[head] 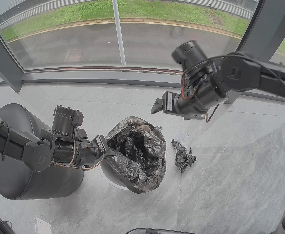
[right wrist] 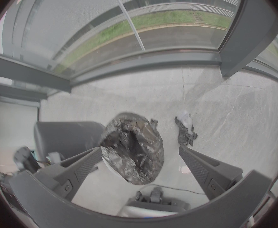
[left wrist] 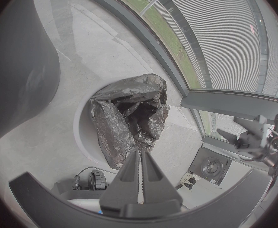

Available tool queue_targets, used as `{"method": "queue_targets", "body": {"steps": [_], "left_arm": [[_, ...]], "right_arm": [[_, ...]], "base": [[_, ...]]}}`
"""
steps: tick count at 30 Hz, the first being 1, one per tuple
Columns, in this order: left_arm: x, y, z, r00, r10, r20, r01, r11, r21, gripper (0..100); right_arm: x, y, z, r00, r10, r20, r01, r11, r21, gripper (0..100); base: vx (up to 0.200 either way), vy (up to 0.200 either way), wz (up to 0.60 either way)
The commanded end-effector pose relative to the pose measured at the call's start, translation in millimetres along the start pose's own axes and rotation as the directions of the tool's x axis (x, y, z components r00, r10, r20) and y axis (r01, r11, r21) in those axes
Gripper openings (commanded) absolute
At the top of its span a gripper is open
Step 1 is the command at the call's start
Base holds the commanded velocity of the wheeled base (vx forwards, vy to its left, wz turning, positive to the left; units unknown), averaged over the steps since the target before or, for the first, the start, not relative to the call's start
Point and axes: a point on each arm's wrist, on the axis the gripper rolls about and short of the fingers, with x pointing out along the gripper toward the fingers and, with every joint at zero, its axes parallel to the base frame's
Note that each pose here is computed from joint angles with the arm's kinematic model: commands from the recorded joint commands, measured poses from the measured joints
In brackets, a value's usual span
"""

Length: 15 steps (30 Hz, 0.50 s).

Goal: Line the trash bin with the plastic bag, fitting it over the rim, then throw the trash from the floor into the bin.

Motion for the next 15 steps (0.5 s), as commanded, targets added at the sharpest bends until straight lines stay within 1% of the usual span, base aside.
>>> {"method": "queue_targets", "body": {"steps": [1, 3, 5, 6, 8, 10, 11, 13, 14, 15], "left_arm": [[20, 2, -19, 0.999, 0.012, -0.038, -0.013, 1.000, -0.014, 0], [16, -4, -28, 1.000, 0.027, -0.015, -0.027, 1.000, 0.011, 0], [15, -7, -33, 0.999, 0.043, 0.005, -0.043, 0.999, 0.024, 0], [15, -10, -40, 0.998, 0.064, 0.016, -0.064, 0.997, 0.043, 0], [13, -11, -52, 0.997, 0.072, 0.007, -0.072, 0.994, 0.086, 0], [12, -12, -57, 0.997, 0.071, -0.005, -0.071, 0.992, 0.103, 0], [11, -12, -69, 0.997, 0.073, -0.035, -0.067, 0.988, 0.139, 100], [12, -14, -81, 0.995, 0.080, -0.061, -0.069, 0.982, 0.174, 100], [12, -14, -82, 0.995, 0.080, -0.063, -0.068, 0.982, 0.178, 100], [16, -16, -88, 0.994, 0.091, -0.066, -0.077, 0.978, 0.196, 100]], "right_arm": [[-78, -32, 10, 0.961, 0.125, 0.247, -0.155, 0.982, 0.110, 100], [-86, -44, 0, 0.949, 0.133, 0.285, -0.172, 0.978, 0.117, 100], [-90, -50, -5, 0.943, 0.135, 0.305, -0.179, 0.977, 0.119, 100], [-92, -57, -10, 0.935, 0.137, 0.328, -0.186, 0.975, 0.124, 100], [-93, -68, -16, 0.918, 0.135, 0.372, -0.197, 0.971, 0.132, 100], [-92, -71, -18, 0.914, 0.135, 0.383, -0.200, 0.970, 0.136, 100], [-91, -76, -20, 0.905, 0.134, 0.404, -0.207, 0.968, 0.141, 100], [-90, -82, -22, 0.897, 0.129, 0.423, -0.208, 0.967, 0.148, 100], [-91, -82, -22, 0.896, 0.129, 0.426, -0.209, 0.967, 0.148, 100], [-88, -87, -25, 0.892, 0.122, 0.436, -0.207, 0.967, 0.152, 100]], "base": [[0.000, 0.000, 0.00], [0.000, 0.000, 0.00], [0.000, 0.000, 0.00], [0.000, 0.000, 0.00], [0.000, 0.000, 0.00], [0.000, 0.000, 0.00], [0.000, 0.000, 0.00], [0.000, 0.000, 0.00], [0.000, 0.000, 0.00], [0.000, 0.000, 0.00]]}}
